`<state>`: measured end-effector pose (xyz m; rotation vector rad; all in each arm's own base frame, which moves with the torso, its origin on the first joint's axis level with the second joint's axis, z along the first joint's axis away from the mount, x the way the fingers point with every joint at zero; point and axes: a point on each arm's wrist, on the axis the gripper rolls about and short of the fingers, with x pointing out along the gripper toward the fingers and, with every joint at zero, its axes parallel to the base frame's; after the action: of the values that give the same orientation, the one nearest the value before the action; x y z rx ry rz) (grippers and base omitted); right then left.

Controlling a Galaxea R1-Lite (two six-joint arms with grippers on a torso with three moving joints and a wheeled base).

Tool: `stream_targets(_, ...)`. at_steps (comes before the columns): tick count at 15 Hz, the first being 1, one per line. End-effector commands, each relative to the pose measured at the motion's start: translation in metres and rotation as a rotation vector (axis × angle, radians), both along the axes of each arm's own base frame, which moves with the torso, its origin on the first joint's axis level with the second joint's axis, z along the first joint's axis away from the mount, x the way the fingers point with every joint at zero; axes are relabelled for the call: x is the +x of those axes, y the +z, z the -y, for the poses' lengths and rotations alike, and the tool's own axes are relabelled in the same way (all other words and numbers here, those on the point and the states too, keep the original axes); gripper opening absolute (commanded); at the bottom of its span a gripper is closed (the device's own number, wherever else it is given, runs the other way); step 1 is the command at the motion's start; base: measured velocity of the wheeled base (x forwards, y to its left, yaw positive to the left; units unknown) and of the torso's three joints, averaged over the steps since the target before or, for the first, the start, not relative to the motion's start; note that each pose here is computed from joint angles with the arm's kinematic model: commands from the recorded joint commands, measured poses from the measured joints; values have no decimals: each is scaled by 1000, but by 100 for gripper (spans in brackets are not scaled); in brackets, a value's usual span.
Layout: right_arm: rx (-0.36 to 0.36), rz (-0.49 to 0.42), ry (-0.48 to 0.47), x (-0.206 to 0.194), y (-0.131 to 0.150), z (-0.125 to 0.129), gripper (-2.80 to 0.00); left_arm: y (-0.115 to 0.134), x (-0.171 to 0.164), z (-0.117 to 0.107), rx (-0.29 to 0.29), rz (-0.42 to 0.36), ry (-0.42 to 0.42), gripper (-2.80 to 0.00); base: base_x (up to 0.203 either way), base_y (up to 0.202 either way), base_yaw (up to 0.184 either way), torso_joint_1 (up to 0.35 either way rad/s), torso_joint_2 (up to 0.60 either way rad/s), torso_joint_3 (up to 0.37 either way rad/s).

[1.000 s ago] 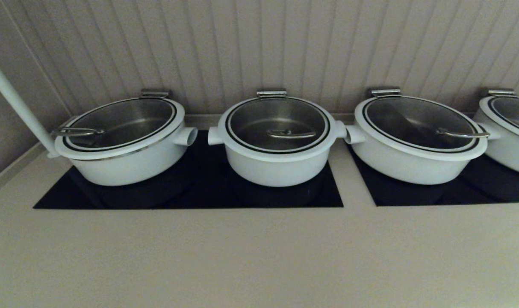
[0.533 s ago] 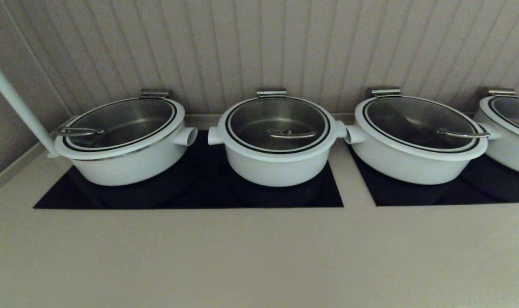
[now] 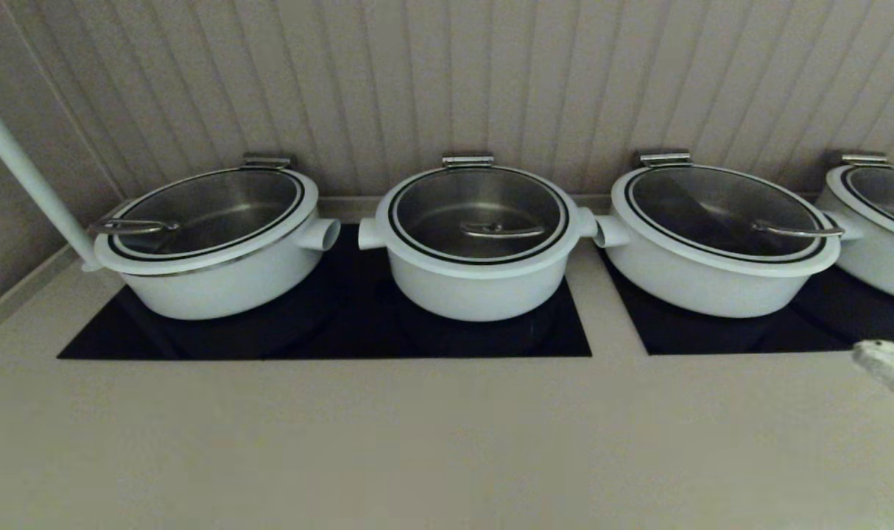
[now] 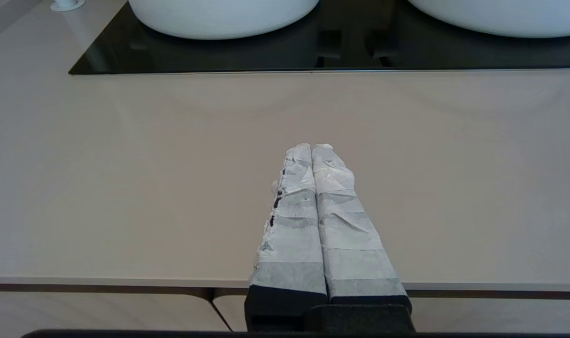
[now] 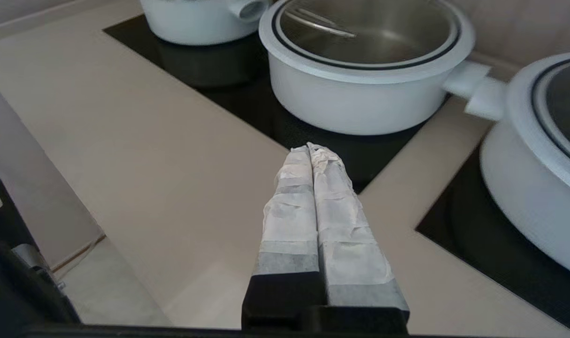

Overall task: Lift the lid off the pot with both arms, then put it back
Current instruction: Open the food pot lid a small opening with the right arm

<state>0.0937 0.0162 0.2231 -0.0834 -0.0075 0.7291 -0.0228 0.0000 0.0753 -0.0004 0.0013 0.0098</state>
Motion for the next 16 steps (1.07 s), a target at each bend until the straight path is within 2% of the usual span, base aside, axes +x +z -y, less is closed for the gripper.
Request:
stream_targets(1, -1, -86, 26, 41, -9, -3, -280, 0, 0, 0, -1, 1, 1, -280, 0, 0, 0, 0, 0, 0)
stream_targets(3, -1, -107, 66, 66, -12, -10, -280, 0, 0, 0, -1, 1, 1, -280, 0, 0, 0, 0, 0, 0)
stream_targets(6, -9, -135, 202, 96, -15, -38, -280, 0, 0, 0, -1, 0, 1, -280, 0, 0, 0, 0, 0, 0)
stream_targets(9, -22, -168, 276, 124, -24, -62, -280, 0, 0, 0, 0, 0, 1, -280, 0, 0, 0, 0, 0, 0)
stream_targets(12, -27, -156, 282, 154, -41, -78, -280, 0, 0, 0, 0, 0, 1, -280, 0, 0, 0, 0, 0, 0)
stream_targets(16, -31, -99, 210, 187, -57, -102, -280, 0, 0, 0, 0, 0, 1, -280, 0, 0, 0, 0, 0, 0)
